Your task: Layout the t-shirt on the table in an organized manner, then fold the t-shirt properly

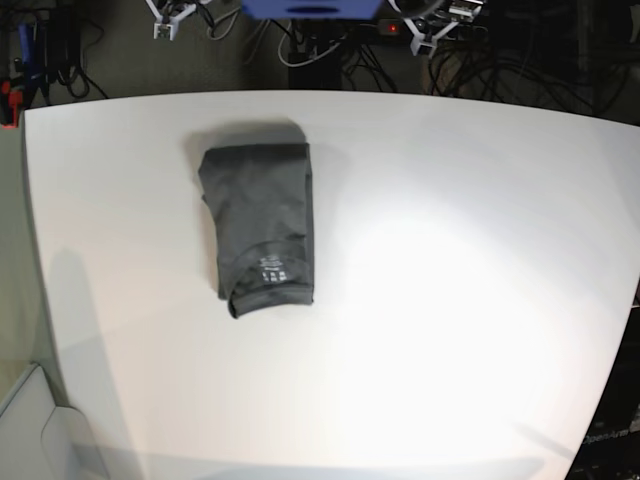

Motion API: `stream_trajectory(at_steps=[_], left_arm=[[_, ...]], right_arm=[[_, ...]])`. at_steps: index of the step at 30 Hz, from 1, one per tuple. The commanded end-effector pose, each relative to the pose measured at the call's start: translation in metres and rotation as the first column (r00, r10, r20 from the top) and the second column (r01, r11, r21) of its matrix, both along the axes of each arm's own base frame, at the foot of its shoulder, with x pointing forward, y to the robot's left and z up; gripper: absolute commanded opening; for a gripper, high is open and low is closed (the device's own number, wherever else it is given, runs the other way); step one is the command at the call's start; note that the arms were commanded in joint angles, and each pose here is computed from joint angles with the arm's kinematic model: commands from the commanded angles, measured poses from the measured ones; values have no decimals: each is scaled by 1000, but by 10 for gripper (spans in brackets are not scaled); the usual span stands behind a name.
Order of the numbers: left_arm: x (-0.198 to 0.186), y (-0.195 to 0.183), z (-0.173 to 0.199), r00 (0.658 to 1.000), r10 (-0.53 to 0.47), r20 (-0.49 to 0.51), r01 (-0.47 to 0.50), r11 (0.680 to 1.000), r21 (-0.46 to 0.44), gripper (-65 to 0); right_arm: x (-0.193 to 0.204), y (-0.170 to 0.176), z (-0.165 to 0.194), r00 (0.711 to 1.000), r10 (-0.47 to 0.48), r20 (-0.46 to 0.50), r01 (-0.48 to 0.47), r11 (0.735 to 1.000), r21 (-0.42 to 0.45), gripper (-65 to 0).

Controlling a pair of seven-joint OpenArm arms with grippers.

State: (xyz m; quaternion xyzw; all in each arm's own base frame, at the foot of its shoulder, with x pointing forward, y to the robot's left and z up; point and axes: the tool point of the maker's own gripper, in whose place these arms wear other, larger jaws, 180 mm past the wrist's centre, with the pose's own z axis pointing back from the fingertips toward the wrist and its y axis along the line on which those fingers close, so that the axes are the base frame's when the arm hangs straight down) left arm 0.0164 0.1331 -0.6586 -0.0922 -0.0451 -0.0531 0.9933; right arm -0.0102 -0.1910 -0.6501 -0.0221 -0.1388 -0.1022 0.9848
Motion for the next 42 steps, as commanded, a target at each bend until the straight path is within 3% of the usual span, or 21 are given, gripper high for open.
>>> stream_trajectory(at_steps=[1,14,23,28,42], left_arm=[[8,9,0,1000,4,18,-4,1000,21,-649],[22,17,0,999,16,42,-19,998,64,-648],[2,3,-3,1000,25,-8,-25,999,41,-648],[-1,2,-3,1000,26,-16,-26,999,41,-648],[-3,-2,-3,999,28,-24,-27,999,35,-648]], right_arm=[[-1,-5,1,1000,-3,5,3,1000,-24,-649],[-6,-13,2,1000,-14,-28,9,988,-155,-648],[10,-2,2,1000,-1,25,5,990,-139,-648],[12,6,1,997,70,24,-66,990,-127,-648],[13,7,1,997,73,25,-69,990,-127,-647]])
